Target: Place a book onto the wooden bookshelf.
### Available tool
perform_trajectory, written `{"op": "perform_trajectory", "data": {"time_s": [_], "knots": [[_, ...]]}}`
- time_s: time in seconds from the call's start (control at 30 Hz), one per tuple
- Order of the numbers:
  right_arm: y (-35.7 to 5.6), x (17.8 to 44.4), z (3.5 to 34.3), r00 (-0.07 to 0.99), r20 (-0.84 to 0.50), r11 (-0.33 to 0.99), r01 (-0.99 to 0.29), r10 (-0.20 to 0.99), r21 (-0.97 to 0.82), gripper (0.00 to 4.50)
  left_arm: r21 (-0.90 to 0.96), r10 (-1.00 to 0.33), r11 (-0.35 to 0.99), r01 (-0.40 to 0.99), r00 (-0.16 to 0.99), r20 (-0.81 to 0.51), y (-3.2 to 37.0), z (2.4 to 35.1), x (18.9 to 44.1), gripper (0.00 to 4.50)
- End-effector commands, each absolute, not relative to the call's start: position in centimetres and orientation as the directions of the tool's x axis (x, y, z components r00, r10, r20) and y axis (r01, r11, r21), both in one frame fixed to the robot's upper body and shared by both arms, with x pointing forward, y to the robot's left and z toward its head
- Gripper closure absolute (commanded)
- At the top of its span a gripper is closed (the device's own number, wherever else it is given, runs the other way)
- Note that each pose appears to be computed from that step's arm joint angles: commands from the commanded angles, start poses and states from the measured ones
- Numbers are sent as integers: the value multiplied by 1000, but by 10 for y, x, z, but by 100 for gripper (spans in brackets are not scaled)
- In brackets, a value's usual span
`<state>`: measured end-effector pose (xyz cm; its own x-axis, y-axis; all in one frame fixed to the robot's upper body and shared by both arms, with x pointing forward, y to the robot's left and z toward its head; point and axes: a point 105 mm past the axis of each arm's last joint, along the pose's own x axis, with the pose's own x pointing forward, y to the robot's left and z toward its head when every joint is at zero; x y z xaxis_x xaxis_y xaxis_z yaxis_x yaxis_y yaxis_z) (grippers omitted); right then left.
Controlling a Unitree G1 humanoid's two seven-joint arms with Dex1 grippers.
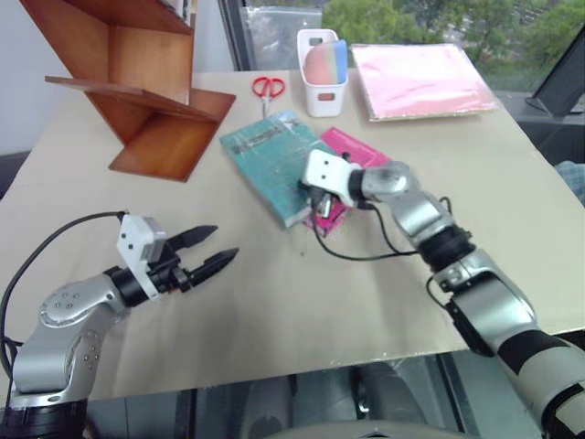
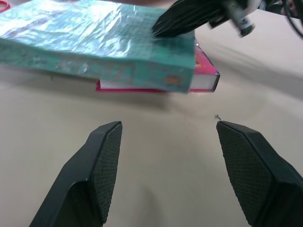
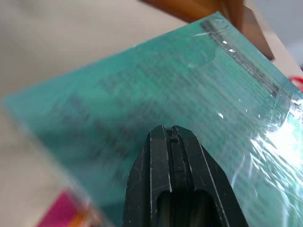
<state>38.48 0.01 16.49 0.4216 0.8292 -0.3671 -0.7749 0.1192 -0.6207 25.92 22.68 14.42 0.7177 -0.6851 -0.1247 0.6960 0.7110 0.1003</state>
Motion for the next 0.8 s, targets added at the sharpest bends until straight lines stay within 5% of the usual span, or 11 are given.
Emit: {"op": "perform_trajectory", "data": {"time_s": [0.03, 0.33, 0.53, 0.67, 0.8], "knots": [[-30, 375, 123, 368, -503, 49, -841, 782, -539, 443, 127, -686, 711, 691, 722, -90, 224, 156, 259, 107], [-39, 359, 124, 350, -473, 33, -830, 808, -558, 443, -49, -673, 739, 672, 734, -92, 218, 152, 270, 107], [-37, 370, 174, 464, -282, 208, -754, 840, -623, 443, -176, -663, 745, 644, 743, -86, 205, 149, 279, 107], [-50, 361, 211, 503, -172, 295, -714, 847, -635, 323, -173, -666, 742, 647, 740, -90, 201, 149, 280, 107], [-70, 318, 234, 467, -81, 357, -766, 881, -534, 115, -144, -675, 736, 661, 733, -84, 200, 153, 283, 107]]}}
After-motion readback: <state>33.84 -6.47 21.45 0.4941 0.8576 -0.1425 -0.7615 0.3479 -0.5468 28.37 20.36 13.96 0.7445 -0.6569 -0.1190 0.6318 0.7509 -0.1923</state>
